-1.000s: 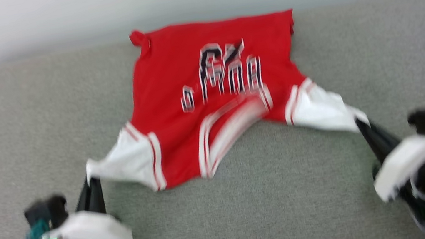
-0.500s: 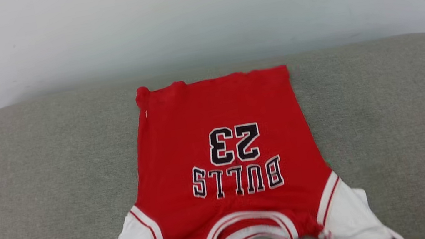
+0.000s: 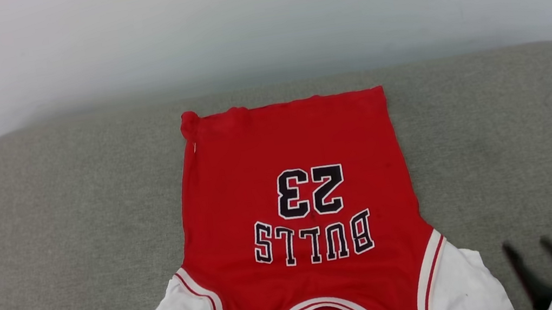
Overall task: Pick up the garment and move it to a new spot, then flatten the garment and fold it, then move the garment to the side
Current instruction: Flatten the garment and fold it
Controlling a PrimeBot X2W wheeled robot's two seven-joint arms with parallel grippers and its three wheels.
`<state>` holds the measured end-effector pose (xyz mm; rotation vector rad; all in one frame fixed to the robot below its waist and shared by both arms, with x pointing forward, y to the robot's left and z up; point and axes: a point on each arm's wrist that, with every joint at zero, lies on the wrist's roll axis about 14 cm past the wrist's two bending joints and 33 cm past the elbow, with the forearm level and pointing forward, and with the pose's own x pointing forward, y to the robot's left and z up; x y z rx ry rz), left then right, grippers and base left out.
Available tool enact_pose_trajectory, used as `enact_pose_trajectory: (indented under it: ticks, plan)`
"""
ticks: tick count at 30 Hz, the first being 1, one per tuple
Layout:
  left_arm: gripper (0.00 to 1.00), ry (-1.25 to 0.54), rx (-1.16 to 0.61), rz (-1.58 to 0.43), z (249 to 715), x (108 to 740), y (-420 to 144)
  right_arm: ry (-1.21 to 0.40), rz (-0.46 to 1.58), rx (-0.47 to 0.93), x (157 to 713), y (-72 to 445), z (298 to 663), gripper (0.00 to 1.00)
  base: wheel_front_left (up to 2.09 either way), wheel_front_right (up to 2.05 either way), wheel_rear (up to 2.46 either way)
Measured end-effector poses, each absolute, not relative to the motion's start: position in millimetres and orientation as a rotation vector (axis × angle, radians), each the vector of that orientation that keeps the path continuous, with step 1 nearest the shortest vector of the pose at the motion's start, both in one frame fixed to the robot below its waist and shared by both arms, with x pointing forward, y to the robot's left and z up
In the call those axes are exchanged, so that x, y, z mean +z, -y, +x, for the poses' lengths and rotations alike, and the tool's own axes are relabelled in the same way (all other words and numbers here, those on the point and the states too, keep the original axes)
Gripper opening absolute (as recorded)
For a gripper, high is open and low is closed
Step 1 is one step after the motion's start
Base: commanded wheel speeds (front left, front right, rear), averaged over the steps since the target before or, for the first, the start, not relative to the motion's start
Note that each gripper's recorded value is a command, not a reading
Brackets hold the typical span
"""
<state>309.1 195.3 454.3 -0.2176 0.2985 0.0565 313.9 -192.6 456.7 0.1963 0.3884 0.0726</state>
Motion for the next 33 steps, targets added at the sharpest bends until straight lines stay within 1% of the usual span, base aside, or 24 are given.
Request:
enact_pose_trajectory:
  ticks: [4,7,9,10,11,12,17,18,19,22,26,33]
  plan:
    - [0.0,-0.255,0.039,-0.21,325,467,-190,-0.266,0.161,0.081,491,205,368,1.0,0.0,0.0,0.0]
    - [0.0,-0.231,0.021,-0.205,337,472,-184,-0.227,0.151,0.094,506,209,416,1.0,0.0,0.0,0.0]
    - [0.0,-0.215,0.009,-0.202,347,476,-179,-0.232,0.155,0.101,509,210,447,1.0,0.0,0.0,0.0]
    - [0.0,-0.206,0.004,-0.2,351,477,-177,-0.259,0.15,0.103,505,211,462,1.0,0.0,0.0,0.0]
    - [0.0,-0.196,-0.005,-0.204,358,478,-173,-0.317,0.148,0.112,499,210,490,1.0,0.0,0.0,0.0]
    - [0.0,-0.192,-0.009,-0.205,361,478,-172,-0.356,0.162,0.116,494,208,503,1.0,0.0,0.0,0.0]
    - [0.0,-0.174,-0.005,-0.21,374,476,-171,-0.599,0.15,0.138,469,199,556,1.0,0.0,0.0,0.0]
    - [0.0,-0.169,-0.003,-0.208,377,476,-172,-0.642,0.148,0.145,466,195,565,1.0,0.0,0.0,0.0]
    - [0.0,-0.155,0.003,-0.205,383,476,-174,-0.718,0.152,0.167,458,184,581,1.0,0.0,0.0,0.0]
    - [0.0,-0.144,-0.006,-0.192,392,475,-172,-0.805,0.152,0.191,446,168,603,1.0,0.0,0.0,0.0]
    - [0.0,-0.149,-0.003,-0.175,402,469,-174,-0.849,0.143,0.223,429,148,630,1.0,0.0,0.0,0.0]
    - [0.0,-0.202,0.04,-0.171,404,446,-182,-0.987,0.153,0.266,368,116,638,1.0,0.0,0.0,0.0]
